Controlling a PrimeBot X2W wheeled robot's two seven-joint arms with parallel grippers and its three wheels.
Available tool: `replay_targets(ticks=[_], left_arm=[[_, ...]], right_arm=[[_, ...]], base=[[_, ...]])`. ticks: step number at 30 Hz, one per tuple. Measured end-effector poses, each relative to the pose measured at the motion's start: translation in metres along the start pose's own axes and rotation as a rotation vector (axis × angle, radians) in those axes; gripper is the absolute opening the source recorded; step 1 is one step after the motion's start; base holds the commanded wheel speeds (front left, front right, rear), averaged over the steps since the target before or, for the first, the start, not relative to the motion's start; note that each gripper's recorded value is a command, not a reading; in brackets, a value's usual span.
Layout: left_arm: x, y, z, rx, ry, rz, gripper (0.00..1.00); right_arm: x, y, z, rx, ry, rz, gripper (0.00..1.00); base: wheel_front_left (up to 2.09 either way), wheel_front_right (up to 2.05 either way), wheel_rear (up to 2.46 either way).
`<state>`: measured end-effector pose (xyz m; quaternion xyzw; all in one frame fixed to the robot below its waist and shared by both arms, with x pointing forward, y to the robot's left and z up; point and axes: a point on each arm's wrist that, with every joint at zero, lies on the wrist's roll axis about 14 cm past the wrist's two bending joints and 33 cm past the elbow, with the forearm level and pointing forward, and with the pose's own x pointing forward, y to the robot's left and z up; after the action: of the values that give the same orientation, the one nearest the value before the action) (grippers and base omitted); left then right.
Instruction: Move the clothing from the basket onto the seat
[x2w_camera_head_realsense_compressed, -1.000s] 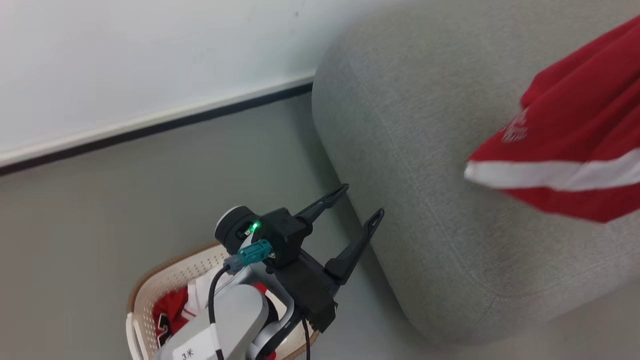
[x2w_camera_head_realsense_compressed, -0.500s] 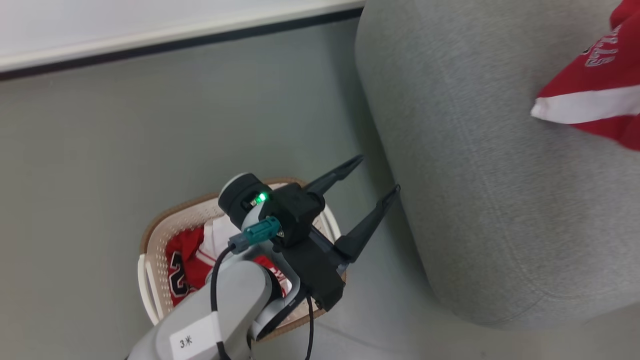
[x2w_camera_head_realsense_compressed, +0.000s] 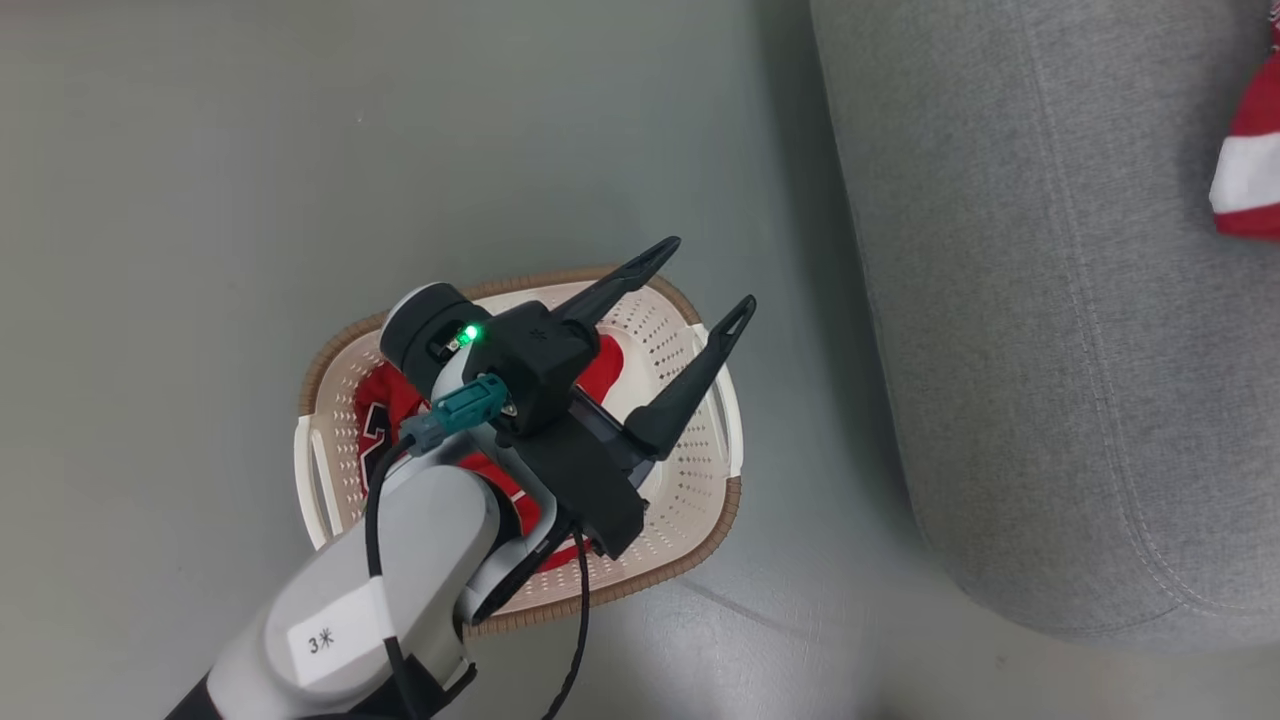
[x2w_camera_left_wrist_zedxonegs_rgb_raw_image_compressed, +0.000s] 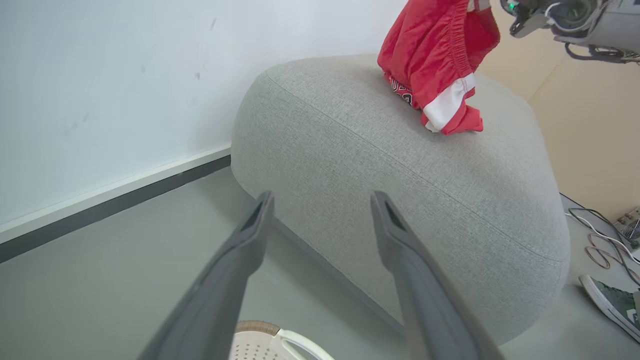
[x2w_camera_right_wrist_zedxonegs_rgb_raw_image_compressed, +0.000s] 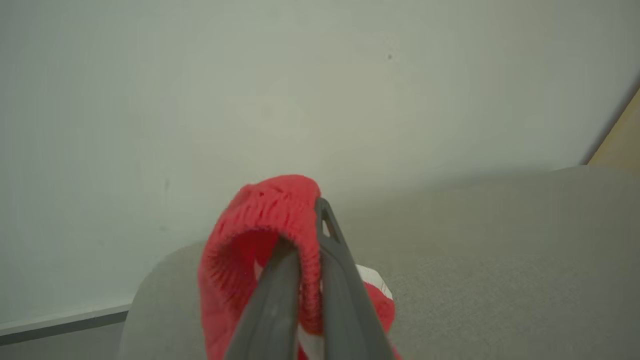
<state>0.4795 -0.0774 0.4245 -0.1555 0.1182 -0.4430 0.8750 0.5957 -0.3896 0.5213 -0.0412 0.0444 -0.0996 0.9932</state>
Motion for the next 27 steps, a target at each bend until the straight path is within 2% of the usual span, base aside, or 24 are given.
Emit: replay_targets(ticks=[5,14,15,17,18,19,27], left_arm=[[-0.001,0.002,-0.001,0.007,-0.001,0.007,1.0],[0.0,-0.005,0.005,0.023,-0.011,-0.003,1.0],[0.0,-0.006,0.006,0.025,-0.011,-0.004,1.0],[0.001,-0.009,0.007,0.029,-0.014,-0.007,1.0],[0.001,-0.011,0.009,0.03,-0.017,-0.009,1.0],[0.001,-0.012,0.011,0.034,-0.022,-0.011,1.0],[-0.005,-0.021,0.021,0.056,-0.04,-0.005,1.0]], right_arm=[[-0.02,-0.004,-0.056,-0.021,0.164,-0.009,0.0],[-0.058,-0.03,-0.106,-0.059,0.394,-0.066,0.0],[-0.062,-0.031,-0.109,-0.069,0.414,-0.067,0.09],[-0.066,-0.033,-0.11,-0.078,0.431,-0.068,0.4],[-0.067,-0.033,-0.109,-0.086,0.434,-0.064,0.85],[-0.069,-0.032,-0.109,-0.087,0.437,-0.063,1.0],[-0.079,-0.032,-0.091,-0.131,0.434,-0.047,1.0]], base=[[0.0,0.0,0.0],[0.0,0.0,0.0],[0.0,0.0,0.0],[0.0,0.0,0.0],[0.0,0.0,0.0],[0.0,0.0,0.0],[0.0,0.0,0.0]])
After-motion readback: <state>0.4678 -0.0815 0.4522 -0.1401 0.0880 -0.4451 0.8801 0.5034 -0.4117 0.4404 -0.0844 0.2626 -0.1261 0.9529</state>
